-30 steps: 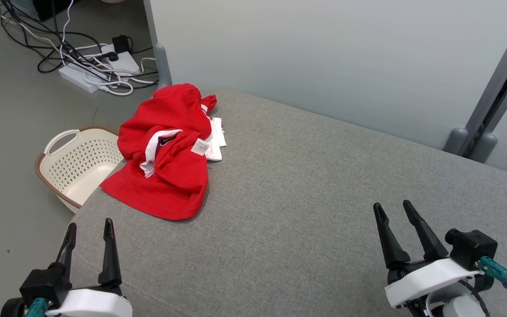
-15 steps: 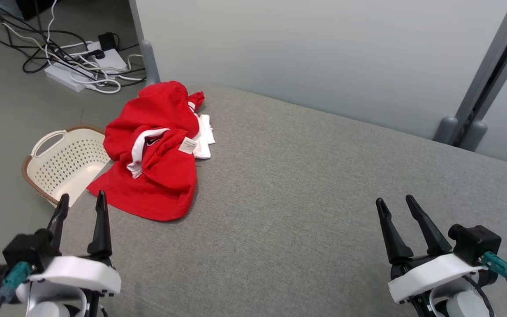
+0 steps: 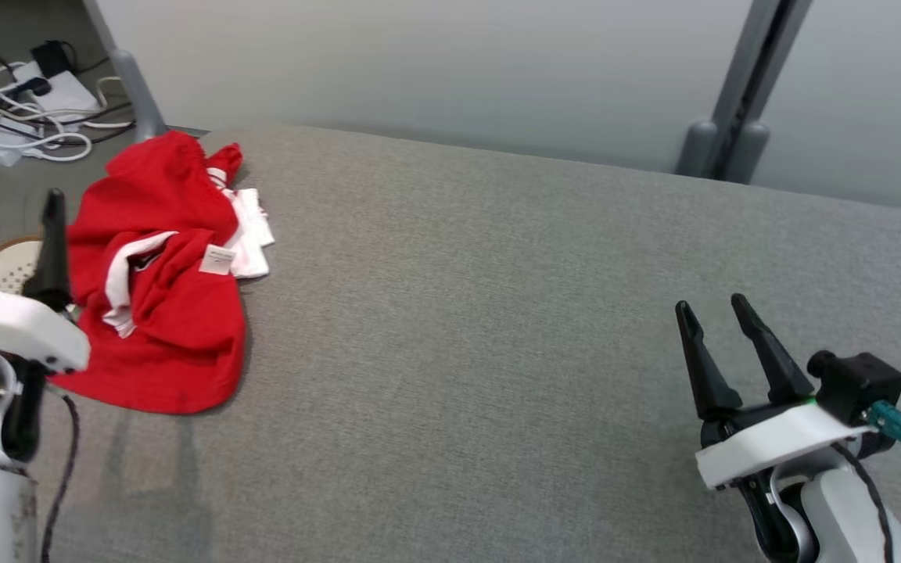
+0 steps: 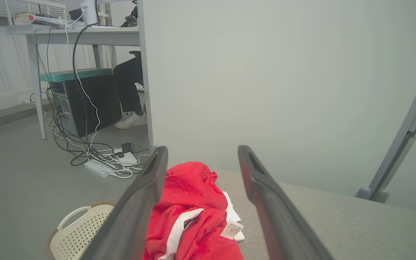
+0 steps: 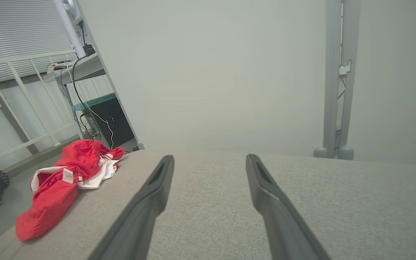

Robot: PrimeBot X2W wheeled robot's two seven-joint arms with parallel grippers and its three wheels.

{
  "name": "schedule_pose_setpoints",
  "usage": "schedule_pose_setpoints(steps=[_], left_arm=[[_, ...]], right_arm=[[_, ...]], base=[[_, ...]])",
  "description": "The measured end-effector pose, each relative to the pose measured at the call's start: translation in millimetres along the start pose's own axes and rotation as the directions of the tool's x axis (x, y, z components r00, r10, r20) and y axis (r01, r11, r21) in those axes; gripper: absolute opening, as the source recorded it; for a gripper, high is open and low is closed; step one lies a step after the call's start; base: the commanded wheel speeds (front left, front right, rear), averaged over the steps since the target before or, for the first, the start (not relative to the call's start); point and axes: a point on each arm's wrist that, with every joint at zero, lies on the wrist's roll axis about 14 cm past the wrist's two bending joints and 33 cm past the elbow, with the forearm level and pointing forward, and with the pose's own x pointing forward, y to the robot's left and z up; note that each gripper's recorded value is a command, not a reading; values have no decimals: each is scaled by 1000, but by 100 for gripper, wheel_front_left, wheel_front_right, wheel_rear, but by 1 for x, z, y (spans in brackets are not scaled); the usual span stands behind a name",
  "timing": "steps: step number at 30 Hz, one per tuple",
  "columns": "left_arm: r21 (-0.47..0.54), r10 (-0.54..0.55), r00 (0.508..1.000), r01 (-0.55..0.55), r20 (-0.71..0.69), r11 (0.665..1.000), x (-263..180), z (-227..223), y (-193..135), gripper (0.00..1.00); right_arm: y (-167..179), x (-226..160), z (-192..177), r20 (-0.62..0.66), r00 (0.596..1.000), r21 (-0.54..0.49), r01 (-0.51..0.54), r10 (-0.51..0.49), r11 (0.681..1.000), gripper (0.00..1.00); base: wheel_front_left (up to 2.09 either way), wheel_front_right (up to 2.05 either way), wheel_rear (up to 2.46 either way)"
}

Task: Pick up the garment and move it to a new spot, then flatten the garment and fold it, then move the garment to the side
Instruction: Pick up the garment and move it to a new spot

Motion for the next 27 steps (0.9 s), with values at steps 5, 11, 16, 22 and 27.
schedule_pose_setpoints(steps=[5,11,16,22,27], left_arm=[[9,-28,996,28,-85,1000,47,-2,-7,100],[11,-18,974,21,-225,1000,94,-26,-10,100],[-4,5,932,-7,-362,1000,122,-60,-11,100],[0,45,891,-51,-452,999,149,-89,-6,100],[0,71,869,-82,-489,997,164,-108,-4,100]], right_arm=[[-35,-3,7,20,997,-20,79,-79,997,100],[-70,-11,2,15,987,-30,161,-161,987,100],[-95,-20,-3,2,975,-44,220,-220,974,100],[-122,-28,-7,-2,959,-62,282,-283,957,100],[-137,-35,-16,-22,947,-70,319,-322,945,100]], base=[[0,0,0],[0,0,0],[0,0,0],[0,0,0],[0,0,0]])
